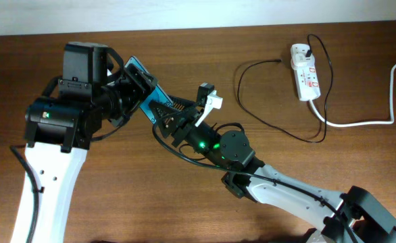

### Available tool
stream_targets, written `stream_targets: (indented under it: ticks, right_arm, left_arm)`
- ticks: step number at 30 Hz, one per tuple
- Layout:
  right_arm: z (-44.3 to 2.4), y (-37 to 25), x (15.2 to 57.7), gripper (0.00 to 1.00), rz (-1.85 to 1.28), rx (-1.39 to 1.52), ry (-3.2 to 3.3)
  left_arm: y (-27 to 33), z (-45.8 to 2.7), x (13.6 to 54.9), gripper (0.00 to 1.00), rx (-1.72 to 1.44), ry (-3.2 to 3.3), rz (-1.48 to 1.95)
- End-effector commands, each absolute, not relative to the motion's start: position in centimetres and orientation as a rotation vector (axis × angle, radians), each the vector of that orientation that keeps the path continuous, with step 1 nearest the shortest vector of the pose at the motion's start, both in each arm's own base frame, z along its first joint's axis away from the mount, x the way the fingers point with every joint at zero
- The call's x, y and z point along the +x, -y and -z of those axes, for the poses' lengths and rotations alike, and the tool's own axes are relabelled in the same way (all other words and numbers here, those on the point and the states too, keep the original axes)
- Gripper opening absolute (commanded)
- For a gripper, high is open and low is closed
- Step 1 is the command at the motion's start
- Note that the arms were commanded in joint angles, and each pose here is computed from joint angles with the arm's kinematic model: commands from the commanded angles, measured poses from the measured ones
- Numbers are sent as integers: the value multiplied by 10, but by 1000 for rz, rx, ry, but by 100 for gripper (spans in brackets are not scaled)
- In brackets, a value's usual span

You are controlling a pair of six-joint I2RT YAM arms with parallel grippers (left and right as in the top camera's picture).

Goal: Plug charger to phone and switch on socket

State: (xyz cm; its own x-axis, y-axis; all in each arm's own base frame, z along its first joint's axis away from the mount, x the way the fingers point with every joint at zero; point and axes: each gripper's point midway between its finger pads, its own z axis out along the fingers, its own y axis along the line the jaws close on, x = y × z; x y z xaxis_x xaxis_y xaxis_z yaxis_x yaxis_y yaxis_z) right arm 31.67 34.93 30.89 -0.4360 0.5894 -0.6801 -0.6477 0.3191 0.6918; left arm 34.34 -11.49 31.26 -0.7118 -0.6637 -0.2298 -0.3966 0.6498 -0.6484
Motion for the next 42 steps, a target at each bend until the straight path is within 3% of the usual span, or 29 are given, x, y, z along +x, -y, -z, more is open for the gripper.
stream_targets:
  ticks: [1,4,19,24,26,33,39,42]
  right_arm:
    - [-318,-353,316,49,-1397,-57,-1442]
    - [-316,-353,317,38,-1392,-55,-1451]
    - [-304,-364,324,30,-1348,-49,-1533]
    - [-304,-364,324,9,-1348,-47,-1531]
    - [-306,-364,323,5,-1356,-53,-1525]
    - [-321,-370,310,4,-1429,-125,-1466]
    - [-330,-368,308,4,-1456,-117,-1430]
    - [-332,-367,307,4,-1466,-110,-1430]
  left_arm:
    - [116,-326,342,22,-819,-2380,823]
    - [116,-326,342,22,-819,-2380,823]
    - [116,-326,342,22,-820,-2381,822]
    - [115,-325,341,22,-821,-2383,820]
    - [115,-325,341,22,-821,-2383,820]
    - [115,-325,341,26,-821,-2384,820]
    - [115,-323,339,35,-827,-2394,815]
    - [115,-323,338,45,-830,-2399,812]
